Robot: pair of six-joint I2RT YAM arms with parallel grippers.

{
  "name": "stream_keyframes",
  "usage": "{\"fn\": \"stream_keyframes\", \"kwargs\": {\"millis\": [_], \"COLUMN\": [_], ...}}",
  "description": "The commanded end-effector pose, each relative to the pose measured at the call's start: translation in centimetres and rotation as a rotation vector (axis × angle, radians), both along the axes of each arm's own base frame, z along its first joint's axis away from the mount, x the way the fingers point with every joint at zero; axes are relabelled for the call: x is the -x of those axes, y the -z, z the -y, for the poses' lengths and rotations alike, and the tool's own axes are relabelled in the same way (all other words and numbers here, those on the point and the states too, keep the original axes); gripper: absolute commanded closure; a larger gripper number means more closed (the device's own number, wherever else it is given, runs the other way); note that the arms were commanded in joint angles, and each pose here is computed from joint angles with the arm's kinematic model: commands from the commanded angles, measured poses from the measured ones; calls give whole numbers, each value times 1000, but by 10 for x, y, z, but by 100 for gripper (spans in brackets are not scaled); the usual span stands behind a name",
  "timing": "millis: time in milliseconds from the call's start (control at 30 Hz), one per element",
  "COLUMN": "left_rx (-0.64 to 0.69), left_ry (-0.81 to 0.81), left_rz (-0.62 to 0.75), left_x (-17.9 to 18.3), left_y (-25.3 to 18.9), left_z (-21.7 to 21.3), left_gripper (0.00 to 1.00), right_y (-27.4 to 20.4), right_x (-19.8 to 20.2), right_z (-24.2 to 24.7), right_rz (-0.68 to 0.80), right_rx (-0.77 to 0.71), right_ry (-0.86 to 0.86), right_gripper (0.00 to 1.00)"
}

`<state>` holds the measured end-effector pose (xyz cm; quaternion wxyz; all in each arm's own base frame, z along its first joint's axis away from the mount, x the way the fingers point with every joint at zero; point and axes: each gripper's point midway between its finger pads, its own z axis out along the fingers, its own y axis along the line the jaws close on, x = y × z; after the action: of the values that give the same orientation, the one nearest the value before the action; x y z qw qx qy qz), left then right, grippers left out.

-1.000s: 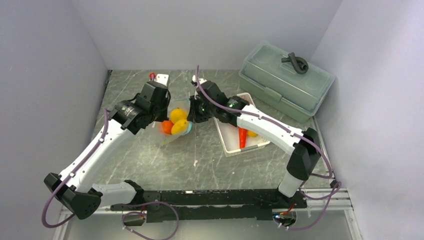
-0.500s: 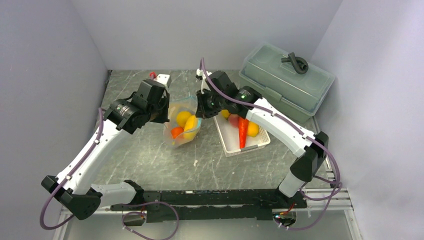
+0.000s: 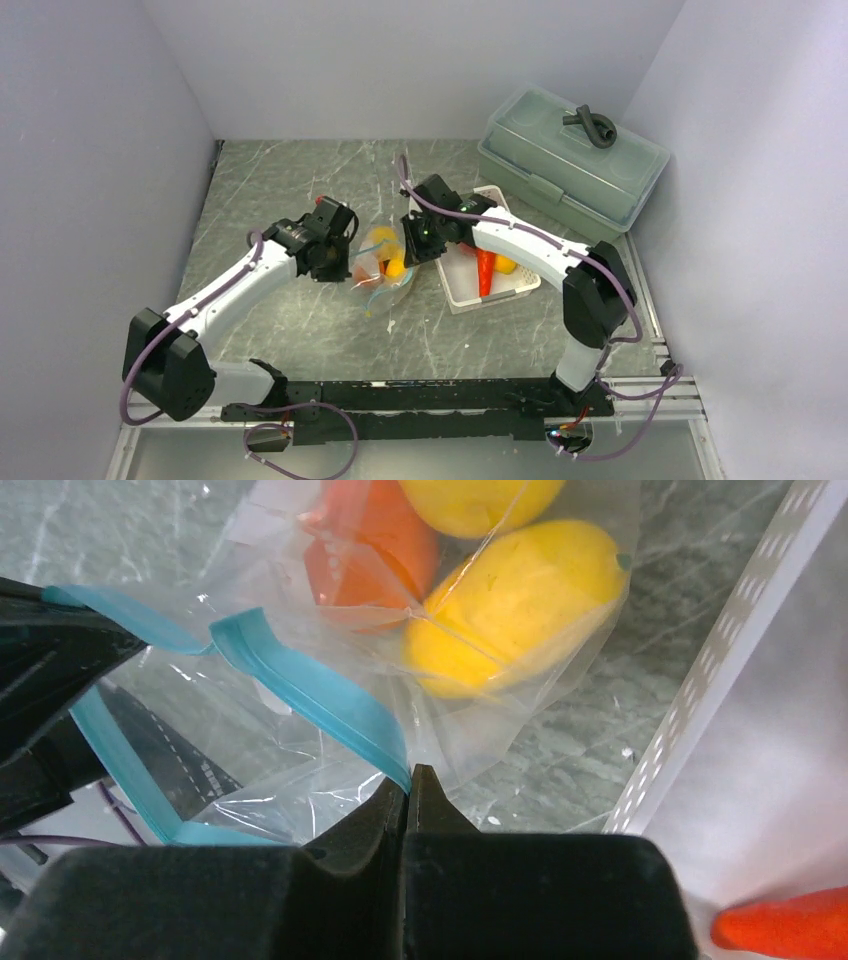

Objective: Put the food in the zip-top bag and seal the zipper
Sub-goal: Adjust the zipper food storage bag at the center of the board.

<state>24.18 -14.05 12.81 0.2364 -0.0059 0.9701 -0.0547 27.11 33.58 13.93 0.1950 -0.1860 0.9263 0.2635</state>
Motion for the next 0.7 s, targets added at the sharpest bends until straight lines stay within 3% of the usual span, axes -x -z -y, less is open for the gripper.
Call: {"fn": "stream_keyframes", "kwargs": {"millis": [0, 400, 667], "left_rx": [111, 180, 182], "left_ry": [-33, 61, 52], "left_rz": [92, 356, 410], "left_x": [-19, -27, -15], "left_y": [-26, -157, -183], "left_z": [18, 15, 3], "left_gripper": [100, 100, 100], "right_y": [-33, -164, -166], "right_x": [-9, -18, -16], "right_z": [-11, 13, 8], "right_rz": [83, 358, 346], "right_rx": [-87, -172, -186], "right_ry": [8, 75, 63], "right_gripper": [100, 100, 100]}}
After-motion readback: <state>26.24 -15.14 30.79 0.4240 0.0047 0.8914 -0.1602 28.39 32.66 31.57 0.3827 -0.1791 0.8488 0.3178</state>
